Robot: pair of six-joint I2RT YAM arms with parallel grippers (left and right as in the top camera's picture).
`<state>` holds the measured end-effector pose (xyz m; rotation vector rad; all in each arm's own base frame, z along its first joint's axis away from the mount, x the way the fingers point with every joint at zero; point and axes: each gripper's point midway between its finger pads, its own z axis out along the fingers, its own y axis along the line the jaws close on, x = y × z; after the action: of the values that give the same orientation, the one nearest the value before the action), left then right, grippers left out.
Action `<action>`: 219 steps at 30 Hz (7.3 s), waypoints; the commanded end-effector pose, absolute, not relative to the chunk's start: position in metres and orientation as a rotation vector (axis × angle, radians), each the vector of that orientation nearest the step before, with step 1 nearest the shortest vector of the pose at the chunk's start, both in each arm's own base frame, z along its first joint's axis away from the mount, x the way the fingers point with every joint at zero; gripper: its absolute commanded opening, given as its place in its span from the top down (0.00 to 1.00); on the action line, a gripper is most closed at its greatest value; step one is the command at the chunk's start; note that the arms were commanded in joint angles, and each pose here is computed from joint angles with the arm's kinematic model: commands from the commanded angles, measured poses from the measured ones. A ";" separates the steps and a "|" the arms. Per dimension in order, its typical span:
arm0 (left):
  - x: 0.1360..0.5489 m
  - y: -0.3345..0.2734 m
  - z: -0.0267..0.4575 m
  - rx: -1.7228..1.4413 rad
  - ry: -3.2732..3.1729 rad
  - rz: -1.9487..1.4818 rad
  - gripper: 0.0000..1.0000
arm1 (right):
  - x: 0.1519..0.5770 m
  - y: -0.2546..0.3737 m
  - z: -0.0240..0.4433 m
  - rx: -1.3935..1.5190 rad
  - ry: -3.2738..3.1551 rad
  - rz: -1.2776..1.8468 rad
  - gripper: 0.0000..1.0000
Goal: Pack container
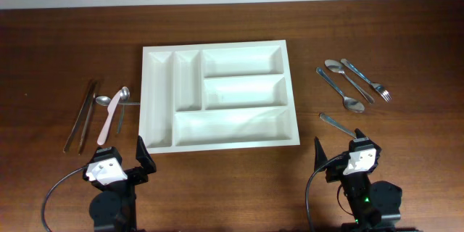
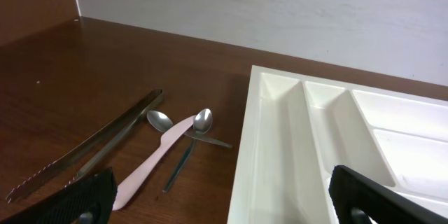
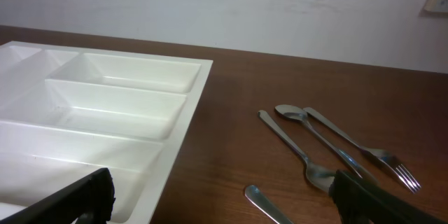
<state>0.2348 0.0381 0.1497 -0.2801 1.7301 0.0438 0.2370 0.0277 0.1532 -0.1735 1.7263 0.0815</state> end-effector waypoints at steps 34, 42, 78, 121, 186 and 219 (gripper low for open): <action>0.235 0.038 0.149 -0.260 1.730 0.053 0.01 | 0.237 0.030 0.152 -0.184 1.721 0.091 0.01; 0.235 0.038 0.149 -0.260 1.730 0.053 0.01 | 0.237 0.029 0.153 -0.181 1.718 0.086 0.01; 0.235 0.038 0.149 -0.260 1.730 0.053 0.01 | 0.264 -0.016 0.267 0.160 2.328 -0.085 0.01; 0.235 0.038 0.149 -0.260 1.730 0.053 0.01 | 0.347 -0.082 0.069 1.343 2.398 0.450 0.09; 0.235 0.038 0.149 -0.260 1.730 0.053 0.01 | 0.351 -0.081 -0.001 1.061 2.260 0.779 0.50; 0.235 0.038 0.149 -0.260 1.730 0.053 0.01 | 0.360 -0.104 0.000 1.057 2.214 0.630 0.66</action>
<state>0.2348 0.0381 0.1497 -0.2801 1.7301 0.0438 0.3653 -0.1011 0.0100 1.0250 2.2008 0.6598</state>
